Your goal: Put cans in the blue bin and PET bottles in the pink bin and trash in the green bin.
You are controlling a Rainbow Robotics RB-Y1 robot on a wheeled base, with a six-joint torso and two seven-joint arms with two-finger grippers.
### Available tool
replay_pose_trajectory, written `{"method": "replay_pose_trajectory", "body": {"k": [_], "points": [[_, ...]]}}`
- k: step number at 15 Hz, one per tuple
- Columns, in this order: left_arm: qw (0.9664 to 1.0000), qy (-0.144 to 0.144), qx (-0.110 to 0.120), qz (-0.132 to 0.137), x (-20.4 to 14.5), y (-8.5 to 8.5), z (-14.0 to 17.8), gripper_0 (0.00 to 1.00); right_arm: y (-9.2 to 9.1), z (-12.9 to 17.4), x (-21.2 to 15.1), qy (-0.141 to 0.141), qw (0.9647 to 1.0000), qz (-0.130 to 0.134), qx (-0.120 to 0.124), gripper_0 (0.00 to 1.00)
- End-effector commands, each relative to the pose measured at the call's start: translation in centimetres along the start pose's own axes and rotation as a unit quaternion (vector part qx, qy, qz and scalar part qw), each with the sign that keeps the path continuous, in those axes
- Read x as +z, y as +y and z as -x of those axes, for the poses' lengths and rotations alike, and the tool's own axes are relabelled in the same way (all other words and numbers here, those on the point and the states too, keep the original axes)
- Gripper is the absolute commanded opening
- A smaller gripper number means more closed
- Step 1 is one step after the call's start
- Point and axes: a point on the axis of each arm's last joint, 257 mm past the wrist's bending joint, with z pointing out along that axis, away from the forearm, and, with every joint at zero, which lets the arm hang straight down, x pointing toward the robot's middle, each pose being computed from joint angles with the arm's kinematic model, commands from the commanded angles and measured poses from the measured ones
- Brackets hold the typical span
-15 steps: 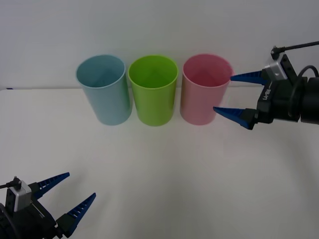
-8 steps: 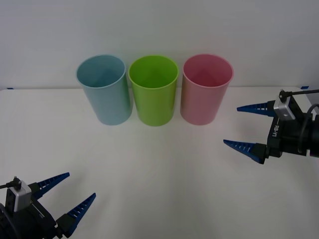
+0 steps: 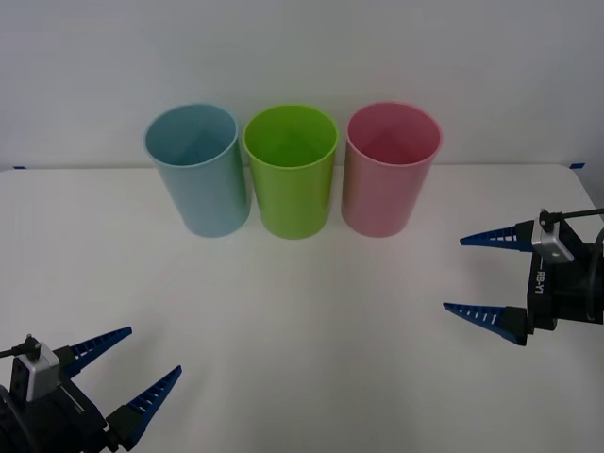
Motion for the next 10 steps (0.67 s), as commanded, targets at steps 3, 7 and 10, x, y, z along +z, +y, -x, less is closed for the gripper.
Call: {"method": "replay_pose_trajectory", "body": {"k": [3,7,10], "points": [[1.0000,0.000,0.000,0.000,0.0,0.0,0.0,1.00,0.4,-1.4,-0.2,0.020,0.9998,0.002,-0.006,1.00],[1.0000,0.000,0.000,0.000,0.0,0.0,0.0,1.00,0.7,-2.1,0.0,0.030,0.9995,0.006,-0.005,1.00],[1.0000,0.000,0.000,0.000,0.0,0.0,0.0,1.00,0.7,-2.1,0.0,0.030,0.9995,0.006,-0.005,1.00]]}}
